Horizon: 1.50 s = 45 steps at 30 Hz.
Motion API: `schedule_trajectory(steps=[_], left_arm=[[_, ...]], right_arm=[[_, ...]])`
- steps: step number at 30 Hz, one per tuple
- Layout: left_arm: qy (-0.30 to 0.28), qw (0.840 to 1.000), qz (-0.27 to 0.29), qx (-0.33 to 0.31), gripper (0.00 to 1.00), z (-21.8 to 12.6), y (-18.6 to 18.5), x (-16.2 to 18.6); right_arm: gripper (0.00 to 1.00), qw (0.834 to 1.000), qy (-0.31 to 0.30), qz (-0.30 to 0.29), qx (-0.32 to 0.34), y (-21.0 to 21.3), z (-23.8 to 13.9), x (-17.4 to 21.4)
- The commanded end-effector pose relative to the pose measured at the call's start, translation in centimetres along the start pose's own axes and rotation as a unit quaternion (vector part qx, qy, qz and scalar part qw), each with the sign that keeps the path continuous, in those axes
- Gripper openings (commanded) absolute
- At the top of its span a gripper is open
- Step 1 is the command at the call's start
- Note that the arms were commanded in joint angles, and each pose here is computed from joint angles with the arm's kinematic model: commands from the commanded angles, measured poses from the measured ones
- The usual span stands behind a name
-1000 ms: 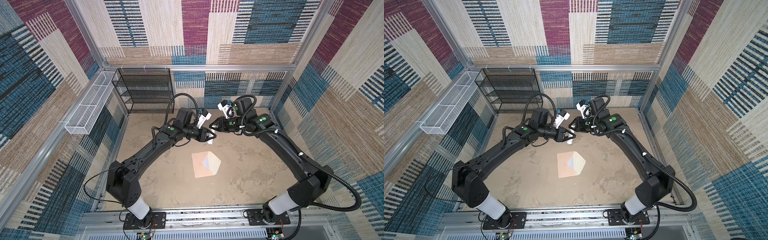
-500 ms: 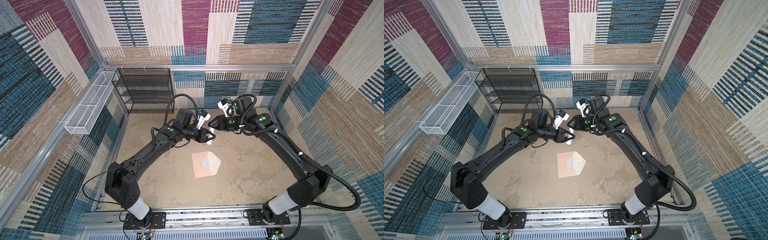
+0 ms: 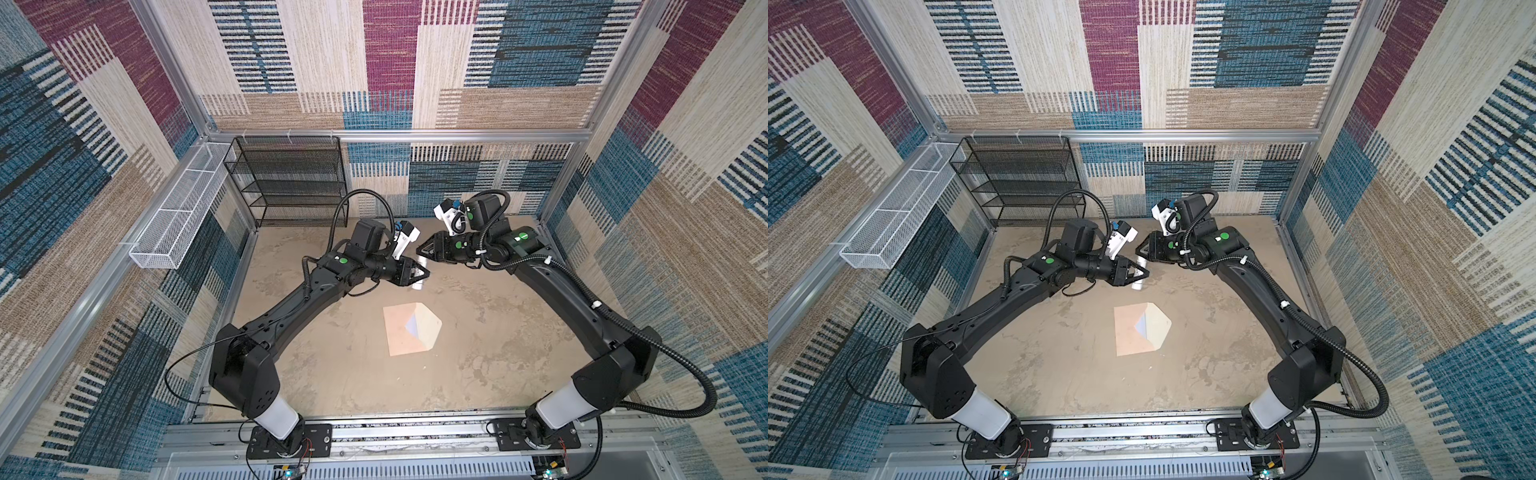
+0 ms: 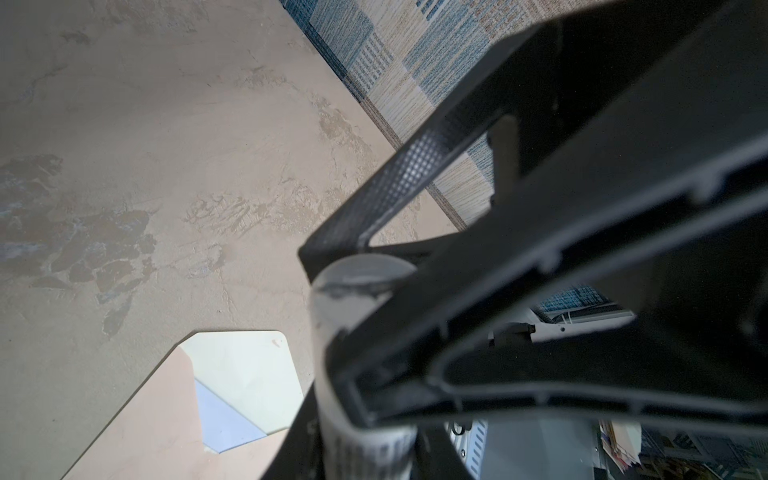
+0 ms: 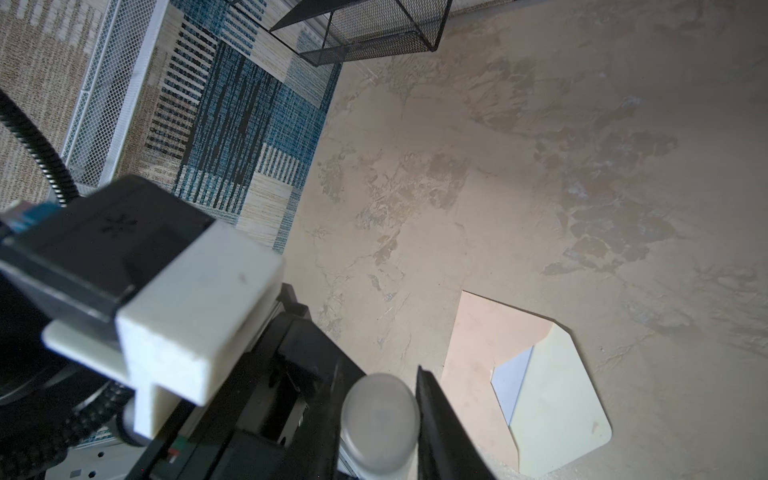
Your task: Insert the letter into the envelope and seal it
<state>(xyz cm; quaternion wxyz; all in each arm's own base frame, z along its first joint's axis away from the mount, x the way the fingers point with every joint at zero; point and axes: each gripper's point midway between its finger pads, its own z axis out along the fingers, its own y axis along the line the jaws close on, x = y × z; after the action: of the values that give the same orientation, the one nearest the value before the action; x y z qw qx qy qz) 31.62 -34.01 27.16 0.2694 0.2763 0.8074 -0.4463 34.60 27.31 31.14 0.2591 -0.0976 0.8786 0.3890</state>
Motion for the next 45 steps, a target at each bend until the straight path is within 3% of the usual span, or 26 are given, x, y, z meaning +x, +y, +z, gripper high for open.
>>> schedule_trajectory(steps=[1,7,12,19,33,38,45], left_arm=[[-0.017,1.0,0.015,0.005,0.02,-0.2,-0.4,-0.9],[-0.009,1.0,0.014,0.001,0.0,0.1,0.0,-0.3],[0.013,0.999,0.016,-0.026,0.0,0.4,1.2,1.5],[0.043,0.998,0.022,-0.04,0.0,0.4,1.7,4.1],[0.049,0.996,0.032,-0.07,0.0,0.2,2.3,3.8],[0.004,0.998,0.04,-0.058,0.0,-0.8,0.8,1.6],[-0.063,0.996,0.061,-0.021,0.0,-2.9,-2.5,-1.7]], right_arm=[[0.29,1.0,-0.009,-0.002,-0.013,0.7,-0.1,-0.6],[0.15,1.0,-0.027,-0.008,-0.014,1.3,-0.5,-1.8],[0.09,0.998,-0.055,-0.021,-0.001,1.8,-1.5,-3.8],[0.05,0.995,-0.09,-0.027,0.021,0.8,-3.1,-6.6],[0.02,0.993,-0.108,-0.028,0.022,0.0,-4.3,-8.8],[0.03,0.986,-0.118,-0.035,0.117,-5.6,-4.2,-7.9],[0.01,0.959,-0.158,-0.034,0.233,-16.4,-2.1,-2.6]])
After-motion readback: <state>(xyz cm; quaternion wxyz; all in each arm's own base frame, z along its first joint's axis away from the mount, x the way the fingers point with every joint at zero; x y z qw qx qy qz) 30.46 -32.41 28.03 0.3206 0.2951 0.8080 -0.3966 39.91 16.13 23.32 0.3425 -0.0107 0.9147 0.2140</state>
